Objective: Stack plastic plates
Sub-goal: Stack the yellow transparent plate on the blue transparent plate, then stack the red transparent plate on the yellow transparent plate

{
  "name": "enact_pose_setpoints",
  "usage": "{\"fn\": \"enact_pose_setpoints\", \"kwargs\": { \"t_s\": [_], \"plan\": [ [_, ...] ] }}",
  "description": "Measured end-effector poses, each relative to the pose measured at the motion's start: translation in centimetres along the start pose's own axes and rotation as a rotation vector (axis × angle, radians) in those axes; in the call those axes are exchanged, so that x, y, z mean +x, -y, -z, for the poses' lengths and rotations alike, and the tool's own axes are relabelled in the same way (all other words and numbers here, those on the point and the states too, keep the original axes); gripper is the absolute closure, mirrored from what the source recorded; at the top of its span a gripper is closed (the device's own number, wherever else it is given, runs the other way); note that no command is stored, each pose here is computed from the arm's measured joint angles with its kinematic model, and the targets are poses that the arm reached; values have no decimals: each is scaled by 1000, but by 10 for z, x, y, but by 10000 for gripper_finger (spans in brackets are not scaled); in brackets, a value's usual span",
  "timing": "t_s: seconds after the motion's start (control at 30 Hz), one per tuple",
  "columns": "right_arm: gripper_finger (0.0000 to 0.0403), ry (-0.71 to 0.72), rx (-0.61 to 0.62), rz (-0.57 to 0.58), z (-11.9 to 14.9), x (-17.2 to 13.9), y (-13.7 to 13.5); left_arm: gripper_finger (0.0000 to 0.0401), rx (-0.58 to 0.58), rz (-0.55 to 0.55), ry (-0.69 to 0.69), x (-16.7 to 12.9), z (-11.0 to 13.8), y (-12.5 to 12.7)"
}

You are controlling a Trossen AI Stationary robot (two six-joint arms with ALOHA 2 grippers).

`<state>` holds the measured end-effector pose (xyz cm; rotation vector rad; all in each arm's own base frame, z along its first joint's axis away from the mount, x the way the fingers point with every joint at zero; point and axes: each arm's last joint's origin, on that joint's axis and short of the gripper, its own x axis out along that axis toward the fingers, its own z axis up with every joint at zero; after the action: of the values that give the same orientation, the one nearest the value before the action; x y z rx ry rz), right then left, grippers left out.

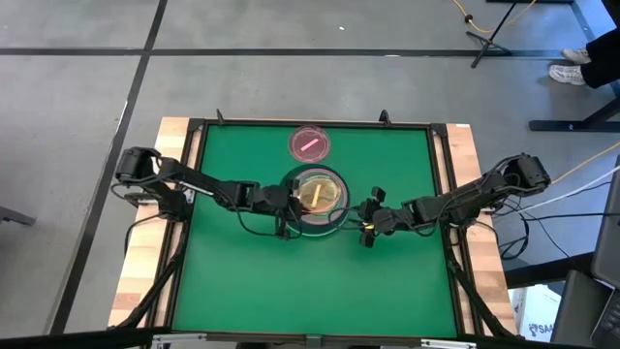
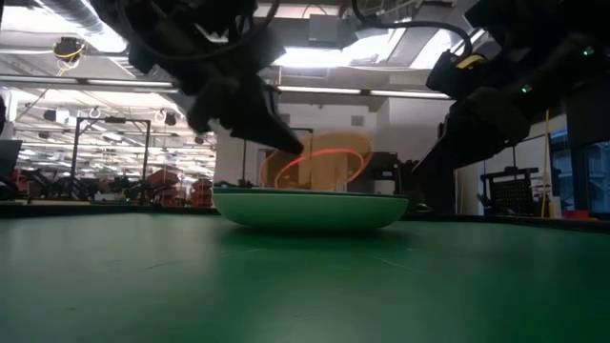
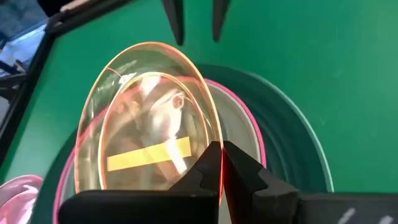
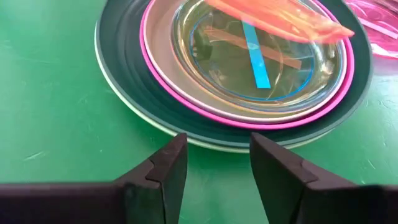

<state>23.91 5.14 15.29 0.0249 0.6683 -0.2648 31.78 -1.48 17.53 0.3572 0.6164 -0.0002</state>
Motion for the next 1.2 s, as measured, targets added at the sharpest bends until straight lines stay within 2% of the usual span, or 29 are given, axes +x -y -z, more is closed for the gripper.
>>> {"fn": "enact_pose_setpoints", "kwargs": {
  "t_s": [0.17,0.3,0.47,0.57,0.73,0.87,1.03,1.2],
  "plan": [
    [238,6,0,12,0,0,0,384,14,-13,-14,6,4,-1],
    [238,38,-12,75,-2,0,2,338,-29,-32,-8,3,0,-6],
    [238,65,-61,156,-6,-1,3,279,-77,-39,16,-11,-19,-14],
    [238,85,-76,197,-10,-2,4,259,-116,-53,25,-22,-27,-23],
    [238,99,-82,297,-10,-2,7,253,-233,-143,74,-39,-29,-56],
    [238,101,-75,327,-10,-2,10,252,-330,-258,64,-47,-19,-90],
    [238,77,-44,393,-11,5,28,252,-393,-488,-39,-48,8,-131],
    [238,48,3,446,-14,12,51,252,-449,-561,-133,-39,37,-159]
  ]
}}
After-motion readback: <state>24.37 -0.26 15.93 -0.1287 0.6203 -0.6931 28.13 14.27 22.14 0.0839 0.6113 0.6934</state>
